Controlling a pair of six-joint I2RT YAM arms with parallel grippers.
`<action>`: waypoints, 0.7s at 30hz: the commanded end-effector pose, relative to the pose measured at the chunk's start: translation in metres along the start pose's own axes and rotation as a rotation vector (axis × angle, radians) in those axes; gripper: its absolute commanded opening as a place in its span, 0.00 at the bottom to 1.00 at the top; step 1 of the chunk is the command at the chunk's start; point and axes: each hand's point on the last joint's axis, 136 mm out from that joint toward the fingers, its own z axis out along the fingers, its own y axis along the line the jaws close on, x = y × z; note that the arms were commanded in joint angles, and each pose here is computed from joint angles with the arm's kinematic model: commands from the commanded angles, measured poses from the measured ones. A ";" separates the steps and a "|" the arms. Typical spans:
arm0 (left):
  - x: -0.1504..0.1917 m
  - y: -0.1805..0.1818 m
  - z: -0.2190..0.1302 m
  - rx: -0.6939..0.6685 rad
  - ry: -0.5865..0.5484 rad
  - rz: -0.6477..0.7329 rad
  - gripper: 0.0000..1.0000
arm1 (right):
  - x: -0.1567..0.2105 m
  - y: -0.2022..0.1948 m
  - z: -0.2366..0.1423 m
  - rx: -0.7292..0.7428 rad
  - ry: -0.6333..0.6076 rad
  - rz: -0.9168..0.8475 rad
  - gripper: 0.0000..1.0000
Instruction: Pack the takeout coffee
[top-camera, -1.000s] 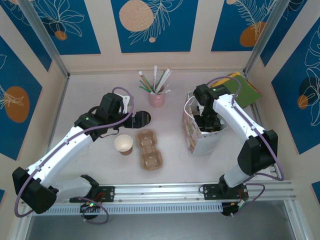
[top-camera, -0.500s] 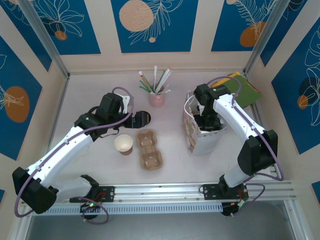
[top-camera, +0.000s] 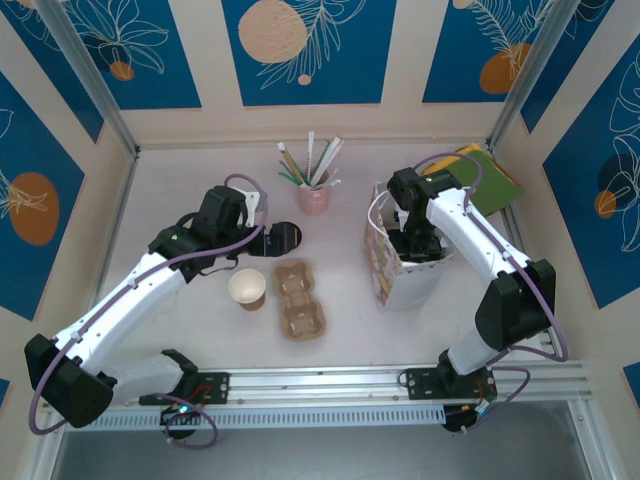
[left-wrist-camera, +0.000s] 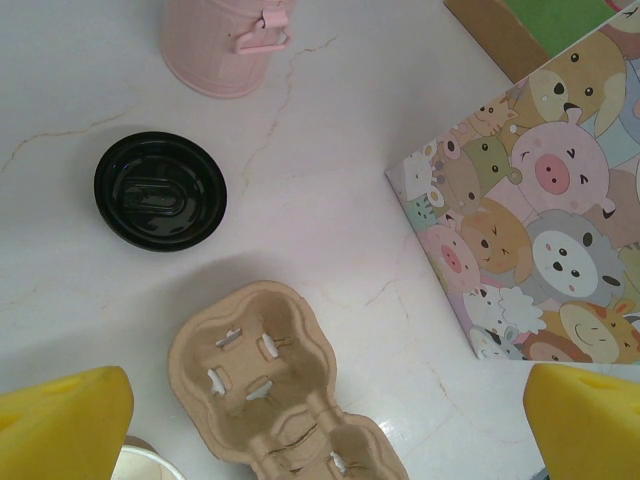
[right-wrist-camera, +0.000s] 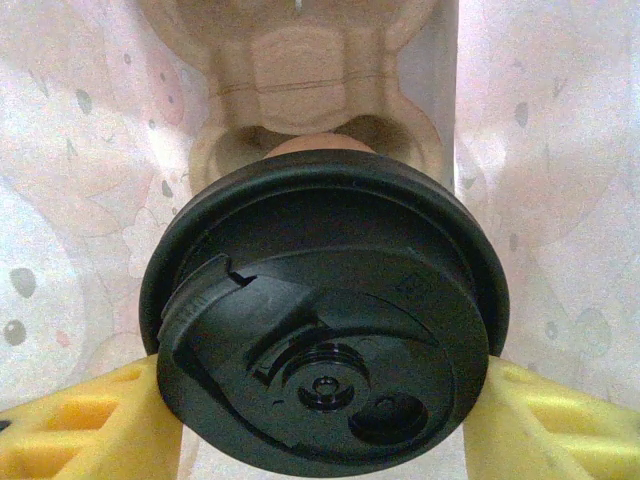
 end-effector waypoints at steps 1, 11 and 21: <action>-0.001 -0.003 -0.004 0.019 -0.002 -0.005 1.00 | 0.005 0.001 0.005 -0.012 0.036 0.000 0.64; 0.000 -0.003 -0.004 0.020 -0.001 -0.006 1.00 | 0.005 0.001 0.006 -0.013 0.037 -0.001 0.64; -0.002 -0.004 -0.003 0.025 -0.003 -0.006 1.00 | 0.005 0.001 0.005 -0.014 0.036 0.001 0.64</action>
